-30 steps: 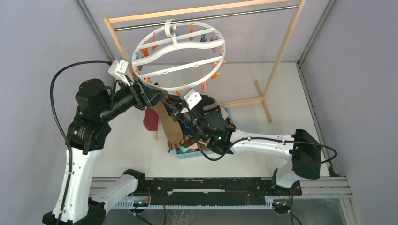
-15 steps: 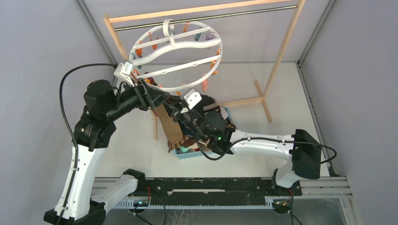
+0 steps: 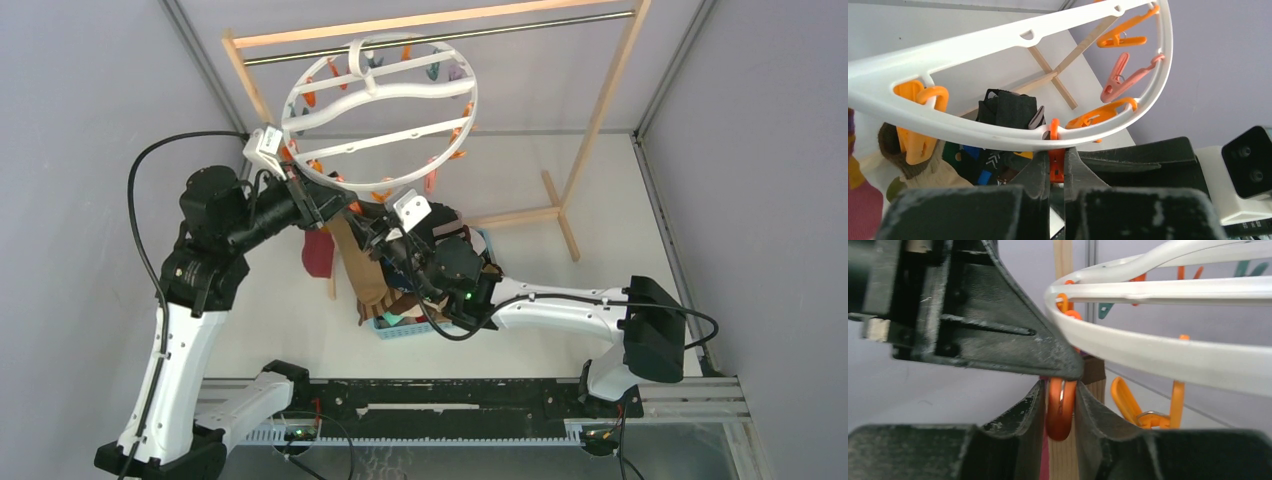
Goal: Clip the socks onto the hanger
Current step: Open the clamp at the hanger, then pick up the sock from the bin.
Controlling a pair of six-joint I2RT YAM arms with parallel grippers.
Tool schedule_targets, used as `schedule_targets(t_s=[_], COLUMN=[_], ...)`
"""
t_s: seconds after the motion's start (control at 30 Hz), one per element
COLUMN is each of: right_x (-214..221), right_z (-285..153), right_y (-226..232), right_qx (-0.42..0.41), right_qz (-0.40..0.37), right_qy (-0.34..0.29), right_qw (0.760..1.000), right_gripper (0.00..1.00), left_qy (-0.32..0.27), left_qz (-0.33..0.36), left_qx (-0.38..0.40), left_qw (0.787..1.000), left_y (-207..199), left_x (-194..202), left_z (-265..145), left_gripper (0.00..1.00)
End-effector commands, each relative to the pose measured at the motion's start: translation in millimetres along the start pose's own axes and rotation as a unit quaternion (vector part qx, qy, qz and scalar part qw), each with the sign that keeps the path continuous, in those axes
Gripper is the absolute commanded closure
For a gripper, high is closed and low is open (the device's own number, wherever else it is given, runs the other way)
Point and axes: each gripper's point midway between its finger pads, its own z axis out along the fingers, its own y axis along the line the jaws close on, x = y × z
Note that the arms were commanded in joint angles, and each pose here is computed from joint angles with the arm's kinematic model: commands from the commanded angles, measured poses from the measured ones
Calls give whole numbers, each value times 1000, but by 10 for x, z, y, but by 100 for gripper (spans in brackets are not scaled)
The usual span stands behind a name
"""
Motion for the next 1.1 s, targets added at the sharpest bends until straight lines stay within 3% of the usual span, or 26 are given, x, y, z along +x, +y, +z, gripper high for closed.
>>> schedule_targets(t_s=[0.0, 0.1, 0.17, 0.2, 0.27, 0.4, 0.53, 0.7, 0.83, 1.07], right_x=[-386, -404, -369, -330, -268, 5, 345, 614, 690, 782], right_z=[-154, -348, -531, -641, -863, -1345, -1815, -2058, -1919, -1450], right_y=[173, 55, -9, -55, -177, -730, -981, -1218, -1395, -1408], right_qx=[-32, -22, -27, -28, -11, 145, 152, 157, 165, 183], right_qz=[21, 35, 47, 49, 65, 156, 155, 173, 162, 182], right_qy=[-30, -3, 30, 50, 85, 148, 235, 306, 296, 220], right_qw=[999, 999, 998, 997, 994, 966, 947, 923, 927, 941], right_gripper=[57, 32, 3, 1, 0, 0, 1, 13, 26, 28], left_qy=[-33, -22, -12, -7, 2, 12, 15, 10, 7, 11], left_qz=[13, 17, 21, 23, 26, 32, 43, 52, 55, 61], left_qx=[3, 6, 9, 9, 11, 27, 34, 30, 28, 23], left_qw=[999, 1000, 1000, 1000, 1000, 999, 998, 998, 998, 998], left_y=[-65, -75, -86, -86, -91, -155, -206, -221, -224, -201], left_x=[-211, -169, -144, -133, -116, -111, -131, -171, -183, -166], left_z=[-14, -29, -37, -37, -30, -33, -67, -107, -122, -129], left_gripper=[100, 100, 100, 100, 100, 100, 100, 100, 100, 100])
